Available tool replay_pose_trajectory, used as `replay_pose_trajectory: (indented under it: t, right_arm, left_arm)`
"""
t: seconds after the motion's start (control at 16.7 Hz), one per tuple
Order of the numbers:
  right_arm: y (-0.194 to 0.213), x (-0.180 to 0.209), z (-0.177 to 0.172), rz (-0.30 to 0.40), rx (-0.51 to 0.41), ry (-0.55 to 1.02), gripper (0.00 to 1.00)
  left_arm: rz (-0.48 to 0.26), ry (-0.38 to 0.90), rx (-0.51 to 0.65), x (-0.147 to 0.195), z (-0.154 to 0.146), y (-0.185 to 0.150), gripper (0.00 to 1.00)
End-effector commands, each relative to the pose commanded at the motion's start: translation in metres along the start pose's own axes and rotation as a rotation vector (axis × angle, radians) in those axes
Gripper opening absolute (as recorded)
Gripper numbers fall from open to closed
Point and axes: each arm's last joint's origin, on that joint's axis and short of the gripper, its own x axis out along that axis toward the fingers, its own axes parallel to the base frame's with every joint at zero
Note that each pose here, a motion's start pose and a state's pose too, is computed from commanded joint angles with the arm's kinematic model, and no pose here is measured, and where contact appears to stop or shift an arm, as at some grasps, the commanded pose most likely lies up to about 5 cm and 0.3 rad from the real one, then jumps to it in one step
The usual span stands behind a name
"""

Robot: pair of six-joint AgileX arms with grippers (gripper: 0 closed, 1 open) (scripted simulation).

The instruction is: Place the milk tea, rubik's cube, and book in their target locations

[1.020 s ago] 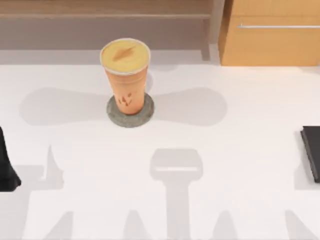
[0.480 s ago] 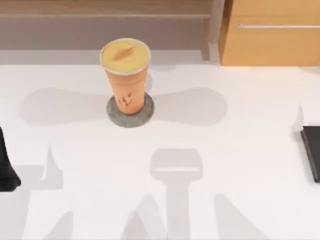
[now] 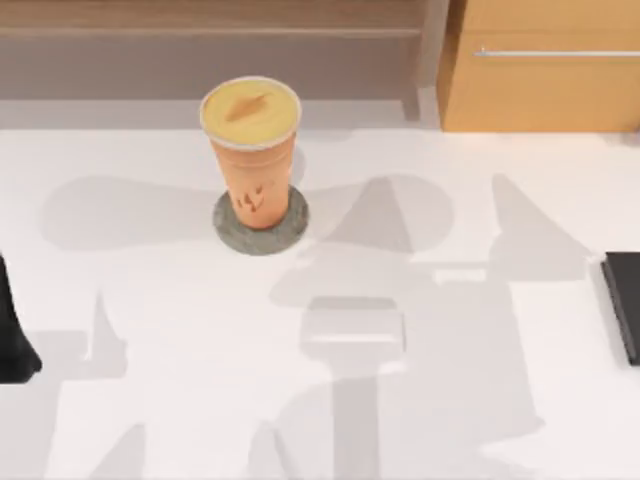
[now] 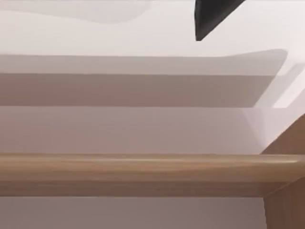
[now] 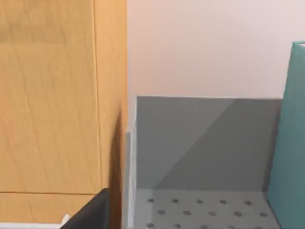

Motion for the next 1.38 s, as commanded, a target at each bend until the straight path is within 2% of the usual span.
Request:
replay_pose_trajectory:
  t: [0.24, 0.54, 1.2, 1.38]
  right_arm:
    - [-0.061, 0.069, -0.04, -0.002, 0.008, 0.02, 1.0]
    - [-0.105, 0.102, -0.075, -0.005, 0.006, 0.013, 1.0]
    - [-0.109, 0.106, -0.084, -0.005, 0.005, 0.01, 1.0]
    - [-0.108, 0.119, -0.078, -0.004, 0.0, 0.0, 1.0]
  left_arm:
    - [0.0, 0.0, 0.0, 0.0, 0.0, 0.0, 1.0]
    - [0.0, 0.0, 0.0, 0.0, 0.0, 0.0, 1.0]
    - [0.0, 0.0, 0.0, 0.0, 0.0, 0.0, 1.0]
    - [0.0, 0.0, 0.0, 0.0, 0.0, 0.0, 1.0]
